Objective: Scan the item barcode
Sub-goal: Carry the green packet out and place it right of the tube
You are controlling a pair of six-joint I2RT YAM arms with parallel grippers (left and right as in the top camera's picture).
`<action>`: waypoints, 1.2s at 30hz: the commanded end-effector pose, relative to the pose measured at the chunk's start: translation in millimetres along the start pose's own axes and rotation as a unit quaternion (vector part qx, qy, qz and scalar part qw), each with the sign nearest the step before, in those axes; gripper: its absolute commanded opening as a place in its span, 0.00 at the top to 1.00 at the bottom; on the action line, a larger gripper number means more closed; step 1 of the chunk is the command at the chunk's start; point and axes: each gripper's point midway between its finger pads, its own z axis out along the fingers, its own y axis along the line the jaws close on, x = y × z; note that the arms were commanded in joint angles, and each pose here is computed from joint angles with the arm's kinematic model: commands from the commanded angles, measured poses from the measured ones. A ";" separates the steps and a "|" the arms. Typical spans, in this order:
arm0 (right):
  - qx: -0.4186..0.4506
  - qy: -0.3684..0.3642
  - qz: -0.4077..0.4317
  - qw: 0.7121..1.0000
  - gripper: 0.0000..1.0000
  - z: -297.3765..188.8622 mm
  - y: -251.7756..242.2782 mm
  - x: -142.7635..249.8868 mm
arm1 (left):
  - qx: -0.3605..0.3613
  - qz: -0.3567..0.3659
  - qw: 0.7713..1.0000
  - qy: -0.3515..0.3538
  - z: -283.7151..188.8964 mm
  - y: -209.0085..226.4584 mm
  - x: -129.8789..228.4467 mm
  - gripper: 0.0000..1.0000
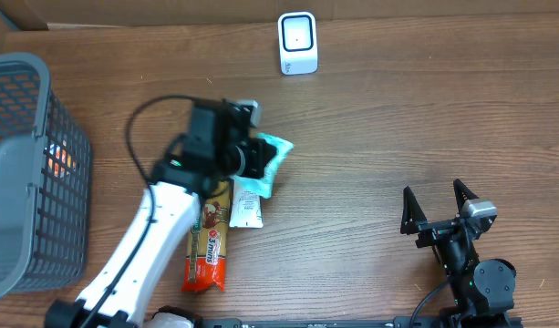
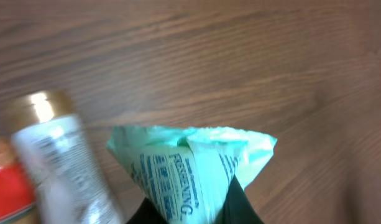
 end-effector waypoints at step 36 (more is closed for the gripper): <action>0.001 -0.002 0.002 1.000 0.00 0.1 -0.9 1.9 | -0.195 -0.067 0.941 -0.268 -334.1 65.2 -170.2 0.00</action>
